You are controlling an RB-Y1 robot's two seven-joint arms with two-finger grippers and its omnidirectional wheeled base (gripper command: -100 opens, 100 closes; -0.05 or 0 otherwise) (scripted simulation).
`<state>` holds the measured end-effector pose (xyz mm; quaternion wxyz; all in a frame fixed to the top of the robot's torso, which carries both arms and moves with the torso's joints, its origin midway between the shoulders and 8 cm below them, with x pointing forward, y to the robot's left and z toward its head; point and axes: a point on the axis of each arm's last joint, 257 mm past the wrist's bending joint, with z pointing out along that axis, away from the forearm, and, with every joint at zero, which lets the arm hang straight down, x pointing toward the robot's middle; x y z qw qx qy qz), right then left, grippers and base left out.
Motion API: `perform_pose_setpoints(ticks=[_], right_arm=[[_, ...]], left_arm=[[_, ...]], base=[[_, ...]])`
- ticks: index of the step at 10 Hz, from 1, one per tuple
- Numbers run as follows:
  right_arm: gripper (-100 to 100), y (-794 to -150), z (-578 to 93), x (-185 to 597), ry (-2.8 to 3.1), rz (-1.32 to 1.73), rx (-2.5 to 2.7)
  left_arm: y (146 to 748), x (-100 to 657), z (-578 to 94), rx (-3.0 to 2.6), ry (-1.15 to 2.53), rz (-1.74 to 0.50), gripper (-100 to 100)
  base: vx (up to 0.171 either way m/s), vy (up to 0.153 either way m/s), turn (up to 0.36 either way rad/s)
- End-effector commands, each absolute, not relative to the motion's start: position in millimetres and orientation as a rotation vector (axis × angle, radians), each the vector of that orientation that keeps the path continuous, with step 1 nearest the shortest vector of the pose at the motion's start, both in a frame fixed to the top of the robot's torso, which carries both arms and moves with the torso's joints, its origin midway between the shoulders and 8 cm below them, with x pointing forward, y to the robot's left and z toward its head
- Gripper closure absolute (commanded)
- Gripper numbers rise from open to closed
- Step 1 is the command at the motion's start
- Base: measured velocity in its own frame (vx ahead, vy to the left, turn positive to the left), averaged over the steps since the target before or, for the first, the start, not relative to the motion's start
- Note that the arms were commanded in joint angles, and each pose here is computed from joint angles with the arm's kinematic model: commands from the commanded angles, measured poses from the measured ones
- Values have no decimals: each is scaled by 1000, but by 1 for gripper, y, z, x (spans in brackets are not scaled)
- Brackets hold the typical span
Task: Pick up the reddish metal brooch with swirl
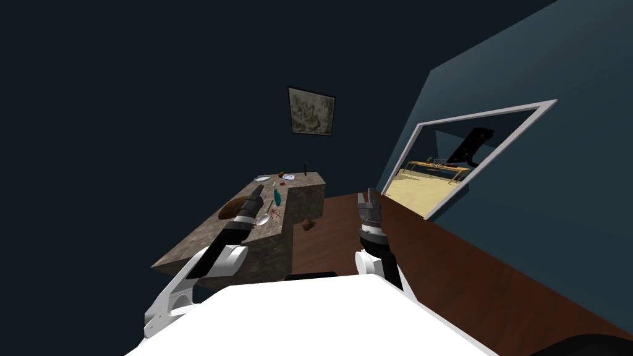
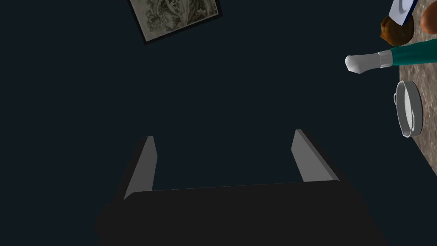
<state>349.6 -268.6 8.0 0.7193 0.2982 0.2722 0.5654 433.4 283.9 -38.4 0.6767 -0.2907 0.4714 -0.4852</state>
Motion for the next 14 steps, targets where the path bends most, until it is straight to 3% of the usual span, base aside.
perform_pose_setpoints(ticks=[1,14], right_arm=[[0,-269,8,350,602,1250,659],[0,-269,8,350,602,1250,659]], left_arm=[[286,439,-48,-659,1102,-1055,-100],[337,496,-128,-639,1462,-652,-100]], base=[[-15,-23,-32],[-10,-29,-40]])
